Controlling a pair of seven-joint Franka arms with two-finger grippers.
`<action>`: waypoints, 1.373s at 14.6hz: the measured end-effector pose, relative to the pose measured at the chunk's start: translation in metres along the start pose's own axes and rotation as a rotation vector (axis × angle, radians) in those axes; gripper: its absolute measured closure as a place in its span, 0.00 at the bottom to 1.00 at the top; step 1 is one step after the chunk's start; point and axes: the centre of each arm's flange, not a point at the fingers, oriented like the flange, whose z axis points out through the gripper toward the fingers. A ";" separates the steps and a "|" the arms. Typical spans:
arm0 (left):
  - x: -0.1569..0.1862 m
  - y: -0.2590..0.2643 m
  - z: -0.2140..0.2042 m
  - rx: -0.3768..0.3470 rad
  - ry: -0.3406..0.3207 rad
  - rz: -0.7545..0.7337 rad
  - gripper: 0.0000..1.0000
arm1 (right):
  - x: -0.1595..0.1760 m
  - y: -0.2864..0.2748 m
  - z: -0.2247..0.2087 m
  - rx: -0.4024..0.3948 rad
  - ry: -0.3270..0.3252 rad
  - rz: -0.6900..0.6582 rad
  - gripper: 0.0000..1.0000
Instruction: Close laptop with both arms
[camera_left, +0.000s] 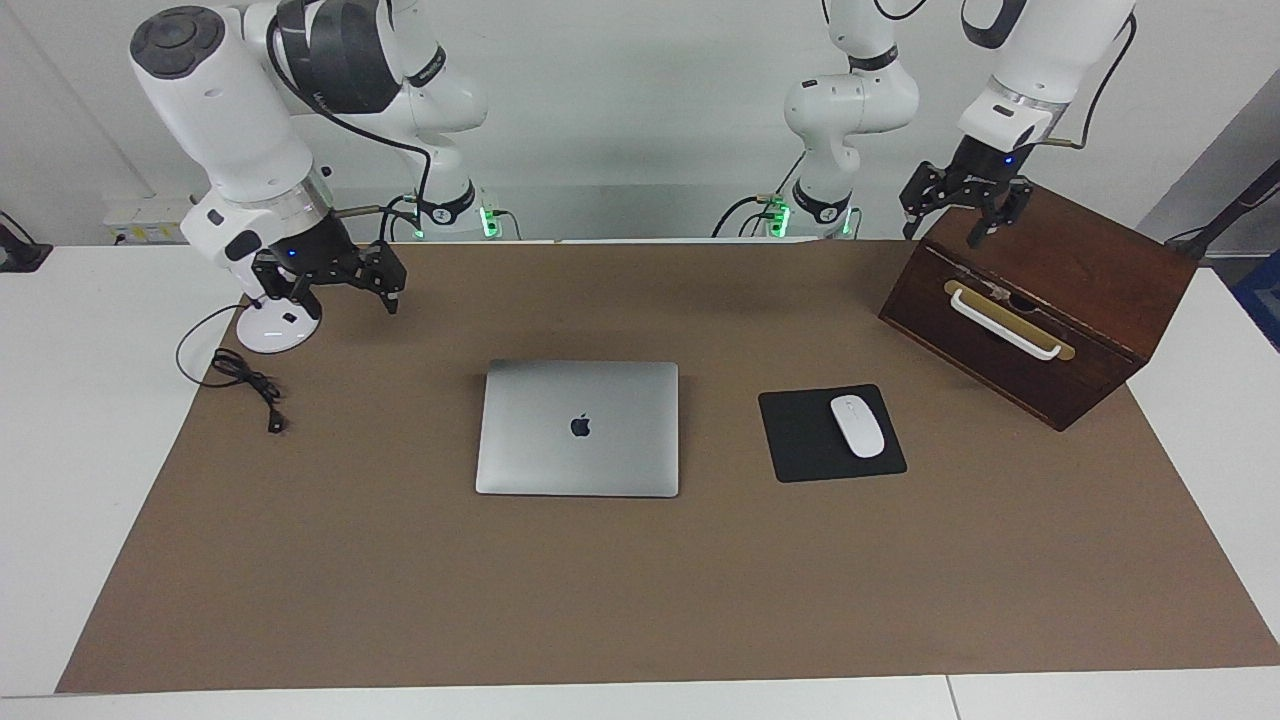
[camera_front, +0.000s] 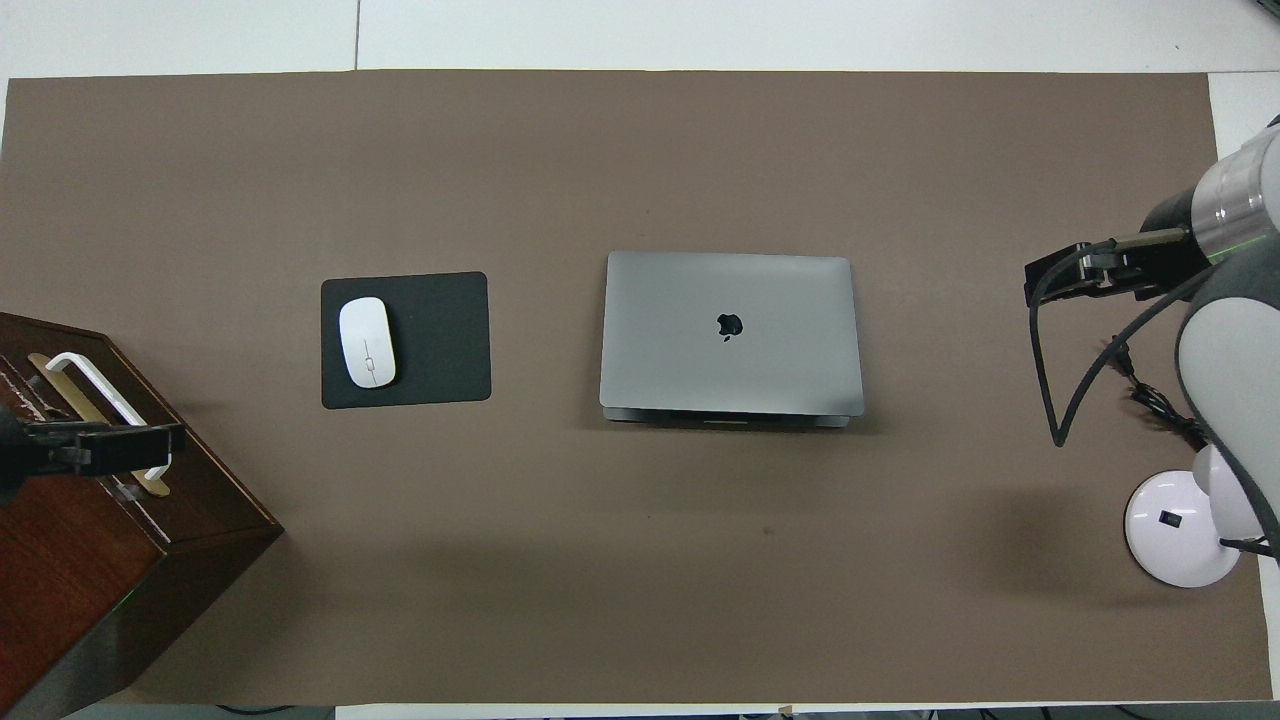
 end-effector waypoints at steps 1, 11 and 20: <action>0.002 -0.005 -0.006 0.014 0.010 -0.006 0.00 | 0.000 0.001 0.000 -0.003 0.000 0.001 0.00; 0.081 -0.031 -0.015 0.010 -0.133 -0.020 0.00 | 0.001 0.012 -0.002 -0.003 0.011 0.015 0.00; 0.093 -0.034 -0.030 0.038 -0.160 -0.013 0.00 | 0.001 0.017 -0.002 -0.003 0.016 0.024 0.00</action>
